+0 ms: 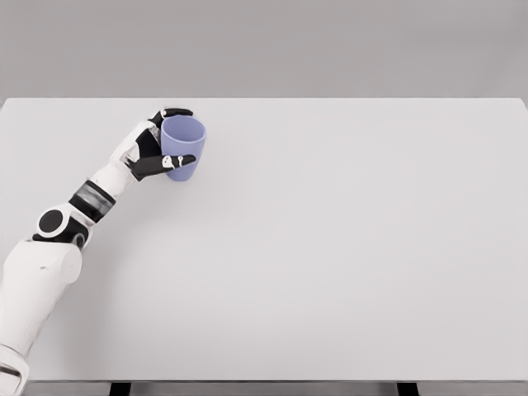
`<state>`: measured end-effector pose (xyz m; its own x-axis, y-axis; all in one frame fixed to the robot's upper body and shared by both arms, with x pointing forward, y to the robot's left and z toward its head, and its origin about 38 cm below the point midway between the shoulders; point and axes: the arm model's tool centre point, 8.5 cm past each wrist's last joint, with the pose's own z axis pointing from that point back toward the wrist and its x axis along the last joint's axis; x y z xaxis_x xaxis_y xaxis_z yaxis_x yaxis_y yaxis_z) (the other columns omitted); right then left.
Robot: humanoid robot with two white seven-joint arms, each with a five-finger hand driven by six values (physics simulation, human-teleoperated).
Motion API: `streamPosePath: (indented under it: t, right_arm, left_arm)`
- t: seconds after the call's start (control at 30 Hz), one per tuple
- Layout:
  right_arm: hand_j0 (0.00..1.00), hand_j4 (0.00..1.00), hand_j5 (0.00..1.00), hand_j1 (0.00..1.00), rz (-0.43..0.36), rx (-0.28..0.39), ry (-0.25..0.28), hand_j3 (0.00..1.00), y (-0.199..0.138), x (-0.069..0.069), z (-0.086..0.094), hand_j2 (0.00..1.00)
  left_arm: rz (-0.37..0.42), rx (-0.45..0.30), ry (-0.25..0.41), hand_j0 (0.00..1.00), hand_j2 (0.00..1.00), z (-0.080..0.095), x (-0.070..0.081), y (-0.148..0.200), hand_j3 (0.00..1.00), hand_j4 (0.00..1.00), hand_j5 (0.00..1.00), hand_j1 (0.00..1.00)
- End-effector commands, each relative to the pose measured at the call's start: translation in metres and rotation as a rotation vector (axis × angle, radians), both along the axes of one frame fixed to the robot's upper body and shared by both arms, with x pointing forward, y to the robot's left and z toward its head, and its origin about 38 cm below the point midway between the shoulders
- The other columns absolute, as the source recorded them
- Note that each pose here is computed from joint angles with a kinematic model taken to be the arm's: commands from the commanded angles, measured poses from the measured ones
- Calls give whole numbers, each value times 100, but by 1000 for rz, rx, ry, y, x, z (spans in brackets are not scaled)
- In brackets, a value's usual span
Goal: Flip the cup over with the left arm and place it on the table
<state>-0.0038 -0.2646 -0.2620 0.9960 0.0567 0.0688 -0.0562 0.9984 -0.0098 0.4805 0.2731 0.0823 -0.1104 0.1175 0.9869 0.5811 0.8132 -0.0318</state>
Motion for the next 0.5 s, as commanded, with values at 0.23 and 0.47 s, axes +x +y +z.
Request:
streamPosePath:
  t: [0.23,0.47]
  right_arm:
    - [100,100,100,100,0,0,-2,100,0,1,0,100]
    - [100,100,100,100,0,0,-2,100,0,1,0,100]
  left_arm:
    - [10,-4,-39,78,78,-1,-4,2,78,78,78,78]
    - [8,-3,-36,86,86,-3,-5,1,86,86,86,86]
